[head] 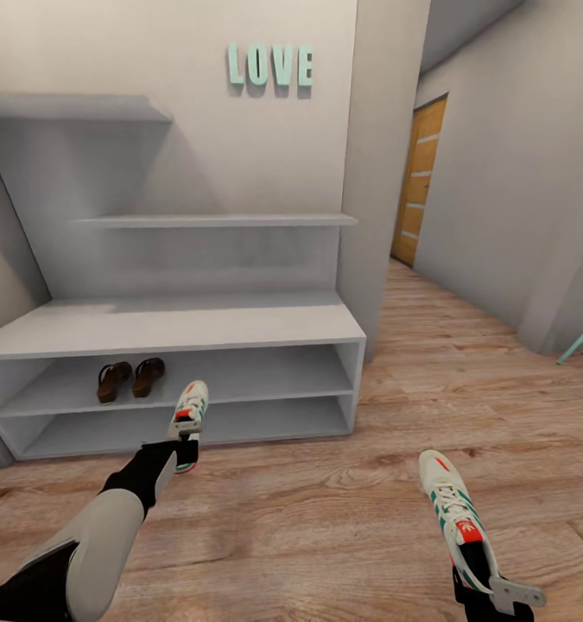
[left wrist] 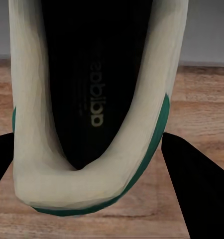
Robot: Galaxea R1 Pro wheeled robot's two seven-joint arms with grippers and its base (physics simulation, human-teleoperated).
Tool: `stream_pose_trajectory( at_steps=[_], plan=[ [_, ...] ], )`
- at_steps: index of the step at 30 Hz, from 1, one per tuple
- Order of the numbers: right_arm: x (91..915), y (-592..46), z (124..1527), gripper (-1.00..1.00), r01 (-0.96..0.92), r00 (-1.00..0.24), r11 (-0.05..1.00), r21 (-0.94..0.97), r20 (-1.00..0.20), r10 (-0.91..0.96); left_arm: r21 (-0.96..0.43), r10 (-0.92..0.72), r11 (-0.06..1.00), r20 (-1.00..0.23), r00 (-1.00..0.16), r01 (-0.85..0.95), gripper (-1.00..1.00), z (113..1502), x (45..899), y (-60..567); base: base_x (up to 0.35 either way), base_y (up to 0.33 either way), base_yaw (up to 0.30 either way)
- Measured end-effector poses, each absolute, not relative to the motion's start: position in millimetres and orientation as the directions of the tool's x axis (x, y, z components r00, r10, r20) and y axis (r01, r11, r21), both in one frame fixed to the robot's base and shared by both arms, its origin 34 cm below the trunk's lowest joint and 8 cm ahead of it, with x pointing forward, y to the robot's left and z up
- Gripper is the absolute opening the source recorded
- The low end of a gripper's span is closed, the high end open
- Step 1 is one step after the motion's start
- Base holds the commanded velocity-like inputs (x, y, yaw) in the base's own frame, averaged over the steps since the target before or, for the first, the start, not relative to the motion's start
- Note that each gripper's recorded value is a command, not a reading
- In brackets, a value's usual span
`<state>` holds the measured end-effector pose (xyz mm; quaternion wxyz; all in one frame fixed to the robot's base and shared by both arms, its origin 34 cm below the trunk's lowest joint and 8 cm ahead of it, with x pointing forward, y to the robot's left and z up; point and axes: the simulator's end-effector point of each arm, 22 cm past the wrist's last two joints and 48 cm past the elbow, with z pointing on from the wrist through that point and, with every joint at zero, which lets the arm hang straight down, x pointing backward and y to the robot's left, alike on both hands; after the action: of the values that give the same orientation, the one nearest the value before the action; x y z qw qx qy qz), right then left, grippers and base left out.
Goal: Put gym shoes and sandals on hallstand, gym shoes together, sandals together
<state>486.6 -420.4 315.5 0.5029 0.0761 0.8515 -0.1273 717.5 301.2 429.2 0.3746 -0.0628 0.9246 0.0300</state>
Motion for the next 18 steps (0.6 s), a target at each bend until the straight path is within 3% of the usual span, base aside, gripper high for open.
stream_pose_trajectory(
  at_steps=[5, 18],
  plan=[
    [486.6, -421.1, 315.6, -1.00, 0.259, -0.482, 0.956, -0.141, -0.876, 0.001, 0.008, -0.093, 0.990, -0.693, -0.715, -0.138, -1.00, 424.8, 713.8, 300.7, 0.083, 0.000, 0.000],
    [486.2, -421.6, 315.7, -1.00, 0.259, -0.483, 0.956, -0.141, -0.876, 0.001, 0.008, -0.092, 0.991, -0.697, -0.711, -0.136, -1.00, 424.1, 713.4, 300.9, 0.321, -0.021, 0.000]
  ],
)
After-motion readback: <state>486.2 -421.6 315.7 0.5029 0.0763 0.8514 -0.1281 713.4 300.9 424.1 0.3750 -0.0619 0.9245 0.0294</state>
